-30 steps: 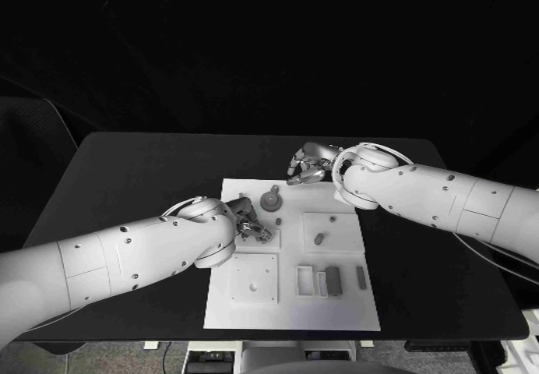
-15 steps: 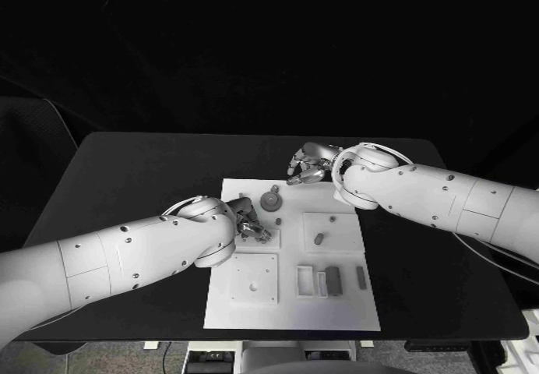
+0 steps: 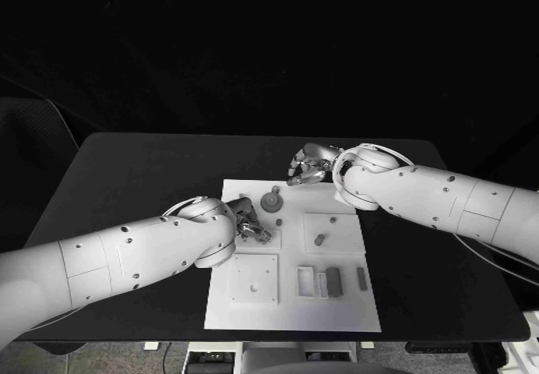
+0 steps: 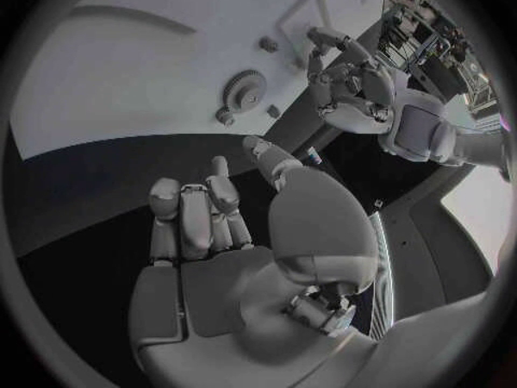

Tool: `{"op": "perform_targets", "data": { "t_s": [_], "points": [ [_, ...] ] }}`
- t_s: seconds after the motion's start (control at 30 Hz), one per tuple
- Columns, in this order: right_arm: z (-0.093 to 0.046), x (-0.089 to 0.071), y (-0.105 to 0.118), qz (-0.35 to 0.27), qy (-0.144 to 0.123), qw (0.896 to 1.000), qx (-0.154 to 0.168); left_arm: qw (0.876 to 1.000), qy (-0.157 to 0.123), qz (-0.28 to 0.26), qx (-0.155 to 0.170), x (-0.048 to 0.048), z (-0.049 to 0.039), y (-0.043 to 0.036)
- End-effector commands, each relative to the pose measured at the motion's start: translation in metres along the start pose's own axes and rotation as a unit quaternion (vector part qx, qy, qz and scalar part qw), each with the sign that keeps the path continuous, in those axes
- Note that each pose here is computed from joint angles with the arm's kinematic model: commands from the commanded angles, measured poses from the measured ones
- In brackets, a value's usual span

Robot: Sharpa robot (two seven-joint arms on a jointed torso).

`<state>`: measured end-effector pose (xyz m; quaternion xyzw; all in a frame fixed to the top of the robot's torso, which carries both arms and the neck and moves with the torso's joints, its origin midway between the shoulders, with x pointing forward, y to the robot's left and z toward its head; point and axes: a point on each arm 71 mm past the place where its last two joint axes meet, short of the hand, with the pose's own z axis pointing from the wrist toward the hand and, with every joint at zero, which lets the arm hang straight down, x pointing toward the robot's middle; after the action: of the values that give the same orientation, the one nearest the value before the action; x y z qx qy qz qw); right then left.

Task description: Assemble the parts on the task board

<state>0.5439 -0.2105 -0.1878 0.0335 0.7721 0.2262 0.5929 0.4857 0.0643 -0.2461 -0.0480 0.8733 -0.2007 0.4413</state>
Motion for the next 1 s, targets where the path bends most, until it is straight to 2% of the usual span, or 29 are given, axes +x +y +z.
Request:
{"op": "perform_targets", "data": {
  "t_s": [0.03,0.6,0.8,1.0],
  "points": [
    [0.0,0.001,0.001,-0.002,0.005,1.0,-0.003,1.0,0.001,-0.003,-0.016,0.0027,0.0019,0.0081],
    [0.0,0.001,0.0,-0.002,0.005,1.0,-0.002,0.999,0.008,-0.017,-0.037,-0.0009,0.0037,0.0186],
    [0.0,0.001,0.0,-0.003,0.005,1.0,-0.002,0.999,0.019,-0.018,-0.04,0.0003,0.0037,0.0194],
    [0.0,0.001,0.0,-0.003,0.006,1.0,-0.002,0.999,0.017,-0.019,-0.043,-0.0007,0.0035,0.0213]
  ]
}}
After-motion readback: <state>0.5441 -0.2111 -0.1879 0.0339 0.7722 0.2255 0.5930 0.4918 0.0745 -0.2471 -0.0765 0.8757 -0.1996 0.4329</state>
